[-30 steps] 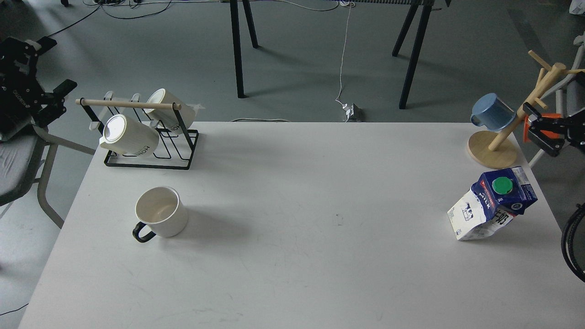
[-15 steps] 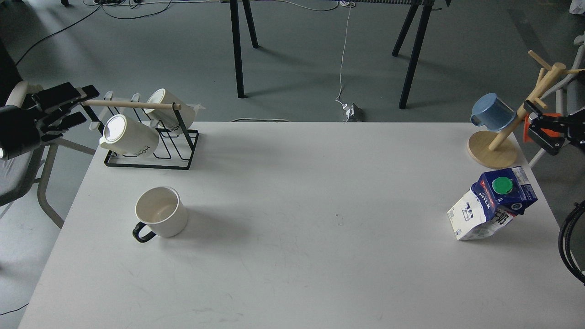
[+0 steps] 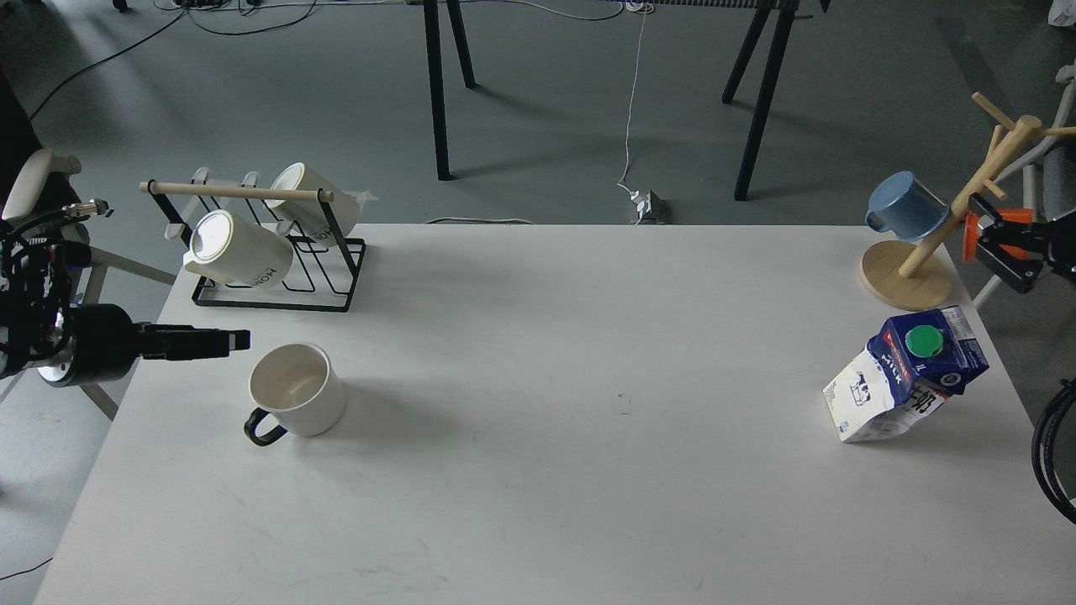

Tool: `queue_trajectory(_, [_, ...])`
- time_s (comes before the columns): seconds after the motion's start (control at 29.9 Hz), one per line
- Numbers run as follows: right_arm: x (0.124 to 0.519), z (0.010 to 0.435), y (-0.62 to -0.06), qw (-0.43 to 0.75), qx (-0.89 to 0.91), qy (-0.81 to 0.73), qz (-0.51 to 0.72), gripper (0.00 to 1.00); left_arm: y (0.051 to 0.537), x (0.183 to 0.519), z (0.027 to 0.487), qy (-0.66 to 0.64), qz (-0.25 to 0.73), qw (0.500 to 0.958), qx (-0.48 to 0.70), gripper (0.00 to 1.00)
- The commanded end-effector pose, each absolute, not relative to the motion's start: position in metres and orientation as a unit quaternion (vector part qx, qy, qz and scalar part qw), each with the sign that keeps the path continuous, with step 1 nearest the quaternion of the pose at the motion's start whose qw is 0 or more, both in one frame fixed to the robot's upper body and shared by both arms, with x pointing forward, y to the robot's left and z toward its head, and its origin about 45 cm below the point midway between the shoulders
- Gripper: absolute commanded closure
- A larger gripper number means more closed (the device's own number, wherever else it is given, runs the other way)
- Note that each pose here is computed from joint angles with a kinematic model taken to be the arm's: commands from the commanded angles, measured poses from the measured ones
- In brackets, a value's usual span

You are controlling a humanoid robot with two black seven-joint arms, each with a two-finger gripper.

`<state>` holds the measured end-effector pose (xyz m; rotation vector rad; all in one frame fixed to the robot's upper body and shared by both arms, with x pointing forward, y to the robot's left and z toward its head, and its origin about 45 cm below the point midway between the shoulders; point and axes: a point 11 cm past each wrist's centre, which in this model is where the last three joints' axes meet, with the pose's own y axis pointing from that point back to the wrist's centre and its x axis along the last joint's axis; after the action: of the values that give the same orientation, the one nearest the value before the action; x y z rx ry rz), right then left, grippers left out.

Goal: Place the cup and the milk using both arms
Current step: 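Grasp the white mug rim with the left gripper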

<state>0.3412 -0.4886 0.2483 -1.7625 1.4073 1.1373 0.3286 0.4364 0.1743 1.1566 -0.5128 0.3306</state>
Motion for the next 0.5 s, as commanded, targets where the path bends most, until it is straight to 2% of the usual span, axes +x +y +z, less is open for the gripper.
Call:
queue_trajectory(0.0, [0.340, 0.247, -0.488, 0.302, -0.664, 0.531, 0.431, 0.01, 0.428, 0.330, 0.168, -0.239, 0.149, 0.798, 0.533, 0.00])
queue_trajectory(0.47, [0.340, 0.245, -0.489, 0.301, -0.663, 0.532, 0.431, 0.01, 0.408, 0.328, 0.146, -0.237, 0.127, 0.807, 0.526, 0.02])
